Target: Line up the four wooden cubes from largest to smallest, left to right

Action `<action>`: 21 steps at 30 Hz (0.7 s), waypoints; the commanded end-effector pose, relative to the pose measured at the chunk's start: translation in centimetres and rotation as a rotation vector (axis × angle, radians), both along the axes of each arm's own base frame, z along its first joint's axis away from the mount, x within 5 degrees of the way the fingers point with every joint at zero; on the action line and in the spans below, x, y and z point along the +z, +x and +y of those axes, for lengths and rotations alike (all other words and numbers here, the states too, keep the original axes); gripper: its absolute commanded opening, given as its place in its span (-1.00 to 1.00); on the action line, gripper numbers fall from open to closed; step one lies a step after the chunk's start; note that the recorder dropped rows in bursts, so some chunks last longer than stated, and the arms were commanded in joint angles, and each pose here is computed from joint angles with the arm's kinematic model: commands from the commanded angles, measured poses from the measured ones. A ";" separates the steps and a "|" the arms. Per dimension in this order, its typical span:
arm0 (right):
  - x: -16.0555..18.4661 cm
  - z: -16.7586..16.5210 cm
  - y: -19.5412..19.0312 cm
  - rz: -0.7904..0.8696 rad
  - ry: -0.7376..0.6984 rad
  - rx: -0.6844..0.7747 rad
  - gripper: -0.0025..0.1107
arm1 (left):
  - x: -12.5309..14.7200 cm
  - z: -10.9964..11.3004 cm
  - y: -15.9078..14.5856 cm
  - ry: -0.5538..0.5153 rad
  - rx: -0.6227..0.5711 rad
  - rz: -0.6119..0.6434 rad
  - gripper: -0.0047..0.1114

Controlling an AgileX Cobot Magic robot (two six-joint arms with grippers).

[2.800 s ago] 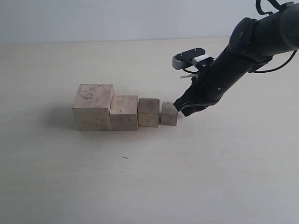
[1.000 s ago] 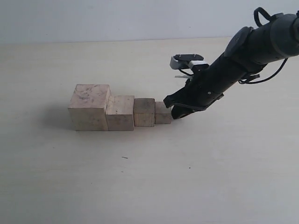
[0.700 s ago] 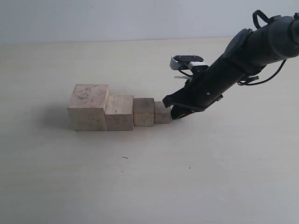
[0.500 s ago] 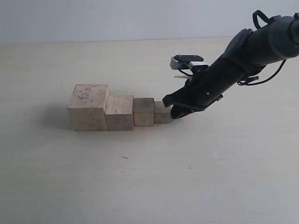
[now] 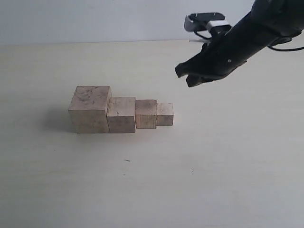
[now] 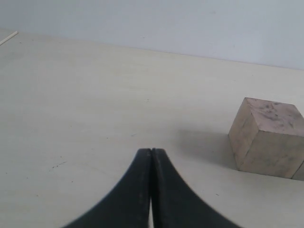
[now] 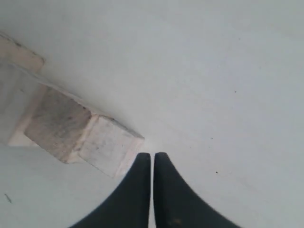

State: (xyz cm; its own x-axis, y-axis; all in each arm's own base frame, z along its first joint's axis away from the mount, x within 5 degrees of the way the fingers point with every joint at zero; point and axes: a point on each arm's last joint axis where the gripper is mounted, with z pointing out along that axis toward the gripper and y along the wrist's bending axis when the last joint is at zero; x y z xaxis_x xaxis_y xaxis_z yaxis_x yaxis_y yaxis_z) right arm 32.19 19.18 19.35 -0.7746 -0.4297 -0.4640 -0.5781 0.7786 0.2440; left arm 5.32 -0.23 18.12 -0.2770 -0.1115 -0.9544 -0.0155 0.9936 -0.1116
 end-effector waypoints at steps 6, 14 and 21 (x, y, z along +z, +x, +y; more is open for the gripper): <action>7.0 -0.4 -2.8 -0.095 0.234 -0.058 -0.96 | 0.0 0.0 0.0 0.001 -0.005 -0.010 -0.92; 6.2 -4.2 -7.6 -0.204 0.272 -0.253 -0.96 | 0.0 0.0 0.0 0.001 -0.005 -0.010 -0.92; 8.4 -5.3 -10.5 -0.229 0.333 -0.233 -0.96 | 0.0 0.0 0.0 0.001 -0.005 -0.010 -0.92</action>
State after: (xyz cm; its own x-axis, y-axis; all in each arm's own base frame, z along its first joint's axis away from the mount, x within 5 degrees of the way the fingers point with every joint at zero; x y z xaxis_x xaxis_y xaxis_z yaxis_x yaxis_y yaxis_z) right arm 22.37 14.19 26.67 -0.7148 -0.0780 -0.6950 -0.4570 0.8043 0.3798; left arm 5.32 -0.23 18.12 -0.2770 -0.1115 -0.9544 -0.0155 0.9936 -0.1116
